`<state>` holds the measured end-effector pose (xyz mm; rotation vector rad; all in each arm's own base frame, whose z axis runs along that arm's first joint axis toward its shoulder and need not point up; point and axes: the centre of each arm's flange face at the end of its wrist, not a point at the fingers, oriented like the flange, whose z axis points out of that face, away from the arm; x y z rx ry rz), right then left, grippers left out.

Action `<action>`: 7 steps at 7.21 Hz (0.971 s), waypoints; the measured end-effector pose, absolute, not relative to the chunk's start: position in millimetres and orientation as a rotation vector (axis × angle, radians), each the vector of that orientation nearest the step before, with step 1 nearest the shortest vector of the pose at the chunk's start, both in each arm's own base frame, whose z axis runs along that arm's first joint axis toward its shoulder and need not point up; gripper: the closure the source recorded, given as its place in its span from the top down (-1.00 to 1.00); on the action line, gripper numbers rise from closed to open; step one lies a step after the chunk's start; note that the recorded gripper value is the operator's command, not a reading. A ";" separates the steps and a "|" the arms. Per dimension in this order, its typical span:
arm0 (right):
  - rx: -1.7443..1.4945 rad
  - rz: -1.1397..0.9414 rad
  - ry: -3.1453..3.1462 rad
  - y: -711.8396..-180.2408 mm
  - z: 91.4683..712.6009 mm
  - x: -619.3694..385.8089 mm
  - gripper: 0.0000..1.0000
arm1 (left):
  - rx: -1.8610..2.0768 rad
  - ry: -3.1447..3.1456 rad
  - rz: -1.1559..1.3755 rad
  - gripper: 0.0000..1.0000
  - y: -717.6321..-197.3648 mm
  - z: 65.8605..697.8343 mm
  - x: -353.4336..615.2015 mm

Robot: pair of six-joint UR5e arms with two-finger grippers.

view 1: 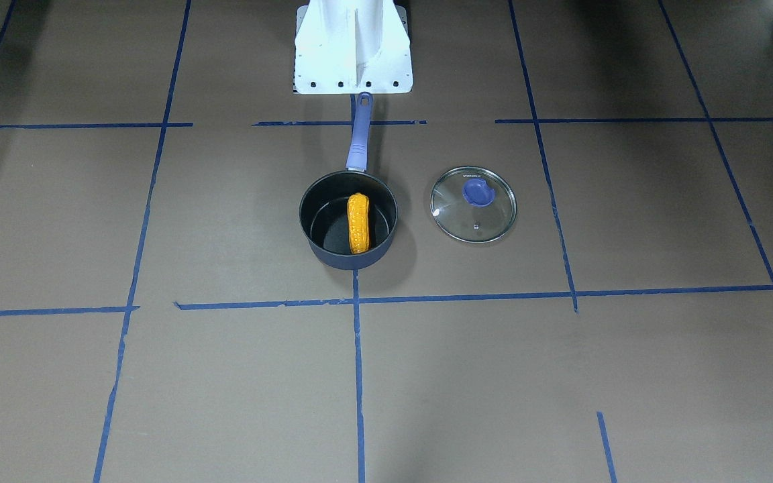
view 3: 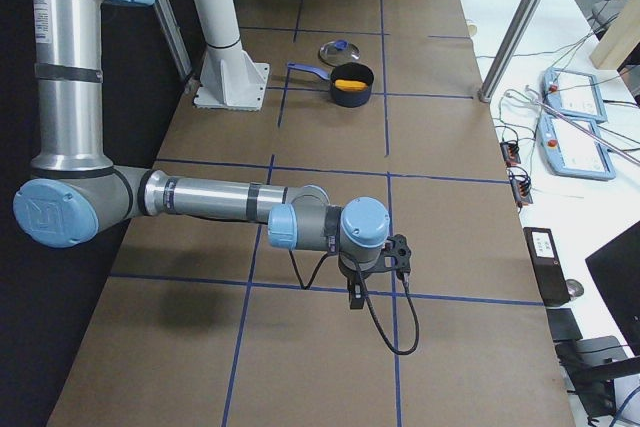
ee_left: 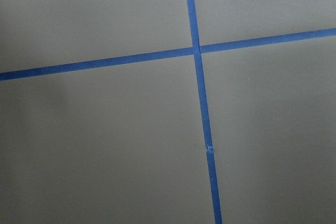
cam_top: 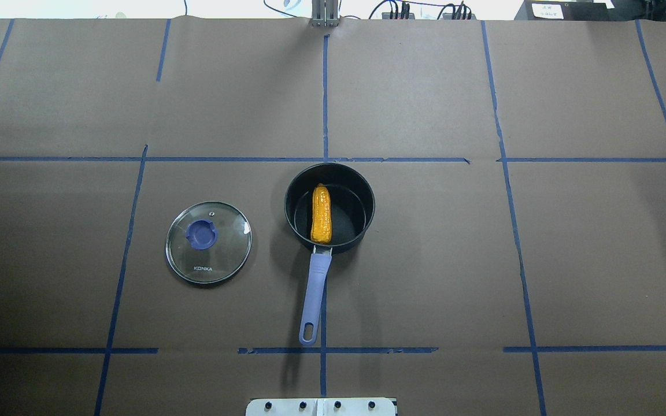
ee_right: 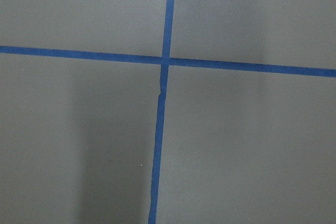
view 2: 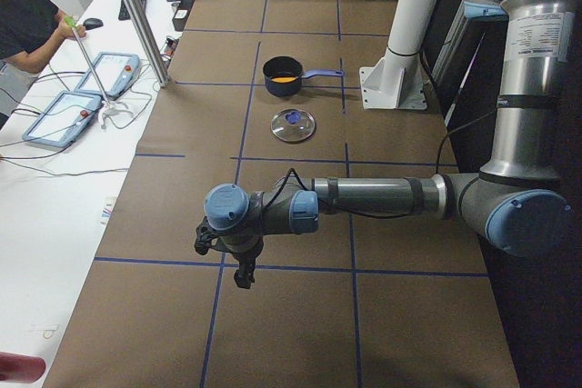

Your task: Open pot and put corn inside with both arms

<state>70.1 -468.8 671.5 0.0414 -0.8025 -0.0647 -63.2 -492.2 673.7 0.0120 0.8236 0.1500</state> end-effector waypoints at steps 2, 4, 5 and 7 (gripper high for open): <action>0.045 -0.066 -0.802 -469.9 669.9 70.1 1.00 | 0.013 0.824 0.150 1.00 -492.6 673.3 -63.2; 0.047 -0.066 -0.801 -470.6 669.0 70.7 1.00 | 0.014 0.824 0.151 1.00 -492.4 673.4 -63.2; 0.048 -0.066 -0.801 -470.7 668.8 70.8 1.00 | 0.014 0.823 0.152 1.00 -492.5 673.4 -63.2; 0.049 -0.066 -0.801 -470.8 668.7 70.9 1.00 | 0.015 0.823 0.152 1.00 -492.7 673.2 -63.2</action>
